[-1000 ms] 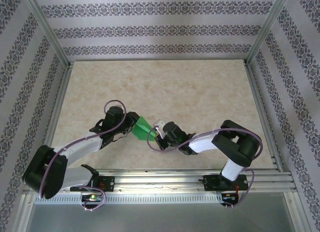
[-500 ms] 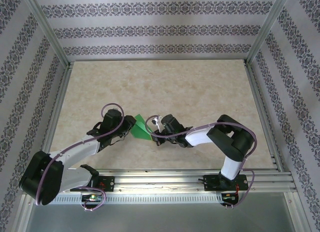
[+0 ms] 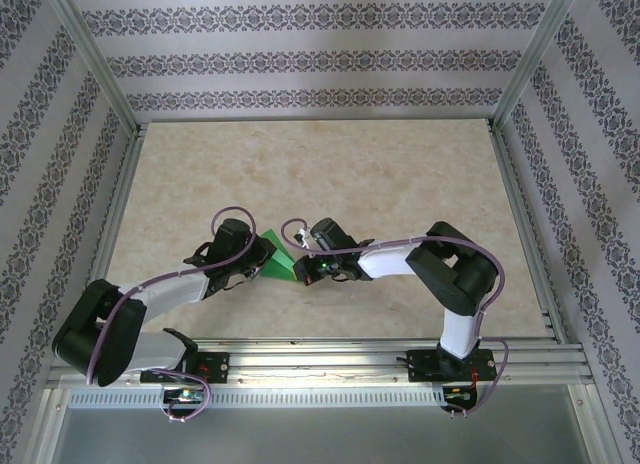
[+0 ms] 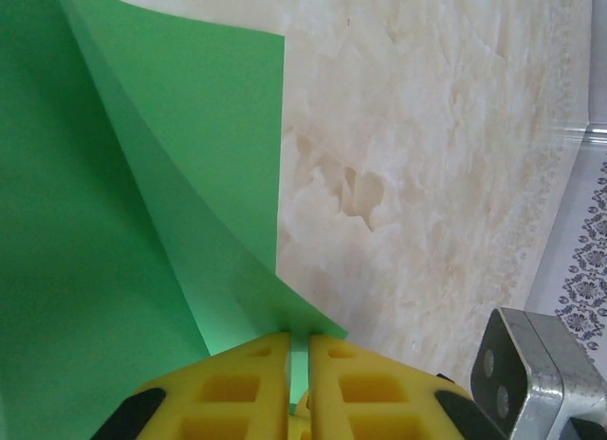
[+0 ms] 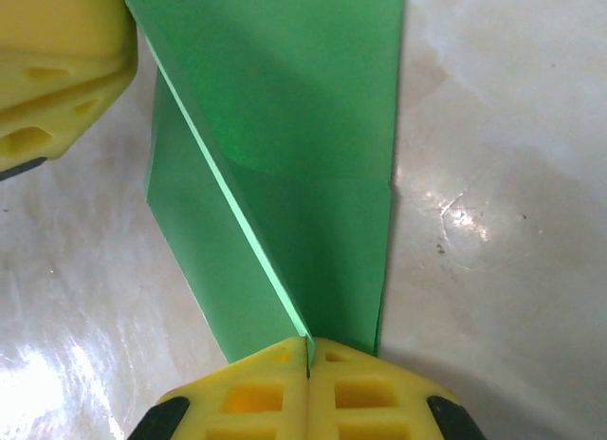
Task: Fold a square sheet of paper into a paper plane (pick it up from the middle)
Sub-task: Fourth fold the wing at the center of the table.
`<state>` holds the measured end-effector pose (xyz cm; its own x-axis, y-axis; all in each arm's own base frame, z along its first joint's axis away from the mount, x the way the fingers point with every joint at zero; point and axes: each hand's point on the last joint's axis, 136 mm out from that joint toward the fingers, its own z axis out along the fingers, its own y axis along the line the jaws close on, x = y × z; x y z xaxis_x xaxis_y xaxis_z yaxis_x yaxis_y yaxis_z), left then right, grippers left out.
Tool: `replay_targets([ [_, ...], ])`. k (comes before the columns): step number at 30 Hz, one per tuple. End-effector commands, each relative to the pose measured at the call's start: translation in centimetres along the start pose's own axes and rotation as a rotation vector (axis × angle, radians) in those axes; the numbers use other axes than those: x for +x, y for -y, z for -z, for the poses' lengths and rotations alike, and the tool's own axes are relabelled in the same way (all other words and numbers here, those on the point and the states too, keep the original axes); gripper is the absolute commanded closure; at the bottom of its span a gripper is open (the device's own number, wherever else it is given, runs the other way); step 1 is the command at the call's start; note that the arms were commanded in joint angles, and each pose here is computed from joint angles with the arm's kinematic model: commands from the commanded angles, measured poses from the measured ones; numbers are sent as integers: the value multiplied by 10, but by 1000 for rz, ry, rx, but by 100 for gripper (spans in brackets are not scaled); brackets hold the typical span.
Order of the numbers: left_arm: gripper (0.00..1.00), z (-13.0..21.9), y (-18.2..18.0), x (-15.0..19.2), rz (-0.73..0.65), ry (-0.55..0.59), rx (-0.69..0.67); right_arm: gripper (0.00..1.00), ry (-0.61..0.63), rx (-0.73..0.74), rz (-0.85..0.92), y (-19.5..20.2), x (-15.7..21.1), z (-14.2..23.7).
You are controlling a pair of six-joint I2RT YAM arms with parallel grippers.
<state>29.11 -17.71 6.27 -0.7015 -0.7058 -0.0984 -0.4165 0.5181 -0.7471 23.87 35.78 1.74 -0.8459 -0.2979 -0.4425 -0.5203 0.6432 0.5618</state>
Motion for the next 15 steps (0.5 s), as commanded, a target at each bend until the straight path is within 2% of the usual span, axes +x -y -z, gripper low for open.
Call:
replay_targets([
  [1, 88, -2, 13, -9, -21, 24, 42, 98, -128, 14, -125, 14, 30, -4],
  [7, 91, -12, 11, -16, -32, 47, 39, 99, -147, 17, -160, 17, 29, -1],
  [11, 91, -23, 21, -12, -51, 4, 82, 99, -158, 12, -190, 18, 31, 2],
  [15, 91, -34, 27, -10, -40, -19, 120, 100, -152, 74, -207, 28, 37, 12],
])
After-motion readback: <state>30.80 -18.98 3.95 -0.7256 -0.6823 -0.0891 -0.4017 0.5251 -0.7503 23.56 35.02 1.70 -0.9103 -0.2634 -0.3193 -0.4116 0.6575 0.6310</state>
